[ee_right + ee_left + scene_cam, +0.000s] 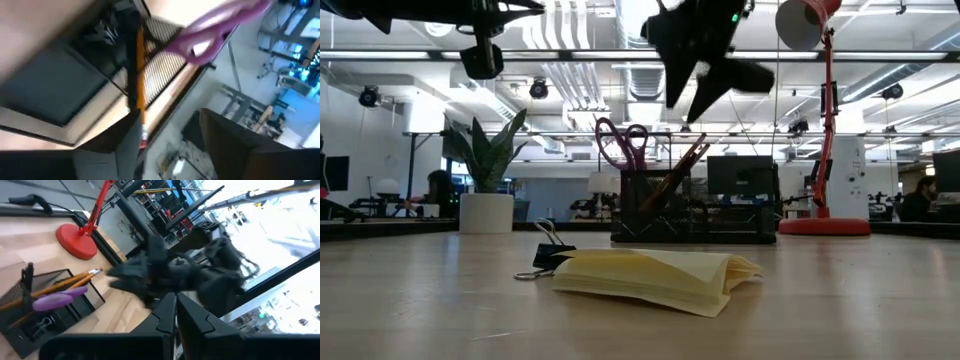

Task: Pick and place office supplies into organizer
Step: Put the black binder clip into the black desk organizer

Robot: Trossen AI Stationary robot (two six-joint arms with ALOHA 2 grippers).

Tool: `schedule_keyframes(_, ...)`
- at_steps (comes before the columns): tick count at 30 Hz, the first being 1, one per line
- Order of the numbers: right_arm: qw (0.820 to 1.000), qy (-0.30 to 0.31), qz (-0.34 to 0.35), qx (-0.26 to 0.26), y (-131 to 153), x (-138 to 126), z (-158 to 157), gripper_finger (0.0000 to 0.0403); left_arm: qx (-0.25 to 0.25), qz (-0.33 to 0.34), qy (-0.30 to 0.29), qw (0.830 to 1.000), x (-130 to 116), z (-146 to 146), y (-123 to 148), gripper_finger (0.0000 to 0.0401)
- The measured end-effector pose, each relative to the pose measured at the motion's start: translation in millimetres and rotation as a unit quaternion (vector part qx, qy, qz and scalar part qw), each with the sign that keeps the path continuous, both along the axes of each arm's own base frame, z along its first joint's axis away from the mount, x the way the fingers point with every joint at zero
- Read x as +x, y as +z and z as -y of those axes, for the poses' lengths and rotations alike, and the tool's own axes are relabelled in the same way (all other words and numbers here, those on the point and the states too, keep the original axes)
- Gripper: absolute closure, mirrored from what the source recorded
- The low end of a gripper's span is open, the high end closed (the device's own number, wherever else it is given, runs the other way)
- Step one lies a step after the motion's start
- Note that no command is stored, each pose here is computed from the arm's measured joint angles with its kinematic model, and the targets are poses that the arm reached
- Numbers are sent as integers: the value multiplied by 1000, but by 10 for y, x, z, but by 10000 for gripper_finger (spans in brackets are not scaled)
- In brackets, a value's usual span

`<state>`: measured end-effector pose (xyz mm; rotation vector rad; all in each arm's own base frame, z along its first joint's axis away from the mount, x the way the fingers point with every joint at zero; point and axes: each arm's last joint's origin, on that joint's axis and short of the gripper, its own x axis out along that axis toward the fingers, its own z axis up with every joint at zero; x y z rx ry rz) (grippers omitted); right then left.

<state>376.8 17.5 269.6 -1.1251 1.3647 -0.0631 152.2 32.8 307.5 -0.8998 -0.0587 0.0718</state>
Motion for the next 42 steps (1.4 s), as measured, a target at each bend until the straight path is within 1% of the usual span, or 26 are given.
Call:
schedule_keyframes(1,1000,6,7,9,41,-25,-75,208,12,-2,0,1000,4,-1,-4,401)
schedule_keyframes(3,998,21,27,52,138,-92,-254,194,50,-9,4,999,29,-9,-21,401)
schedule_keyframes(5,991,29,47,120,225,-179,-439,186,69,-19,26,997,82,-36,-52,401)
schedule_keyframes(7,979,19,61,193,264,-283,-603,184,64,-2,43,997,159,-65,-47,401)
schedule_keyframes(8,972,8,63,225,257,-329,-669,184,67,8,38,997,211,-75,-44,401)
schedule_keyframes(9,966,-3,64,250,243,-373,-728,184,74,7,14,997,269,-68,-47,401)
schedule_keyframes(10,963,-9,64,263,208,-403,-789,184,84,-13,-19,996,321,-46,-80,401)
schedule_keyframes(12,961,-8,64,268,106,-443,-899,184,87,-97,-89,988,442,49,-259,401)
schedule_keyframes(13,961,-1,63,270,41,-456,-954,184,84,-147,-115,979,489,121,-377,401)
schedule_keyframes(15,959,14,66,277,-97,-458,-1059,184,91,-237,-159,954,547,290,-611,401)
schedule_keyframes(17,953,12,85,290,-217,-433,-1139,184,116,-291,-188,931,569,504,-749,401)
schedule_keyframes(19,947,-10,104,304,-316,-418,-1190,184,161,-316,-201,913,564,769,-819,401)
schedule_keyframes(20,942,-21,120,313,-345,-403,-1213,184,184,-324,-201,906,548,901,-852,401)
schedule_keyframes(21,937,-31,136,321,-368,-394,-1239,184,204,-324,-197,903,531,1026,-873,401)
schedule_keyframes(22,933,-39,152,323,-393,-387,-1265,183,220,-318,-190,902,519,1143,-886,401)
schedule_keyframes(24,923,-43,194,330,-442,-347,-1335,183,234,-318,-166,904,482,1354,-921,401)
schedule_keyframes(26,910,-41,232,342,-509,-300,-1408,183,236,-331,-136,903,452,1533,-993,401)
schedule_keyframes(28,891,-35,270,364,-560,-218,-1504,183,232,-335,-115,906,447,1685,-1038,401)
schedule_keyframes(29,881,-30,286,375,-583,-180,-1562,183,229,-335,-110,907,453,1754,-1052,401)
schedule_keyframes(30,876,-26,295,381,-607,-146,-1611,183,224,-335,-107,909,468,1821,-1065,401)
schedule_keyframes(32,862,-13,315,396,-654,-37,-1743,183,227,-345,-114,904,493,1924,-1119,401)
schedule_keyframes(33,858,-11,320,401,-680,12,-1796,183,232,-348,-117,901,515,1966,-1137,401)
schedule_keyframes(34,858,-19,319,402,-724,53,-1828,183,238,-351,-120,898,544,1997,-1155,401)
schedule_keyframes(37,847,-54,325,417,-840,215,-1905,183,266,-363,-128,884,604,2046,-1253,401)
schedule_keyframes(40,839,-88,341,415,-995,403,-1959,183,284,-382,-139,869,618,2065,-1377,401)
schedule_keyframes(42,846,-105,348,389,-1106,486,-1994,183,283,-391,-153,863,612,2081,-1418,401)
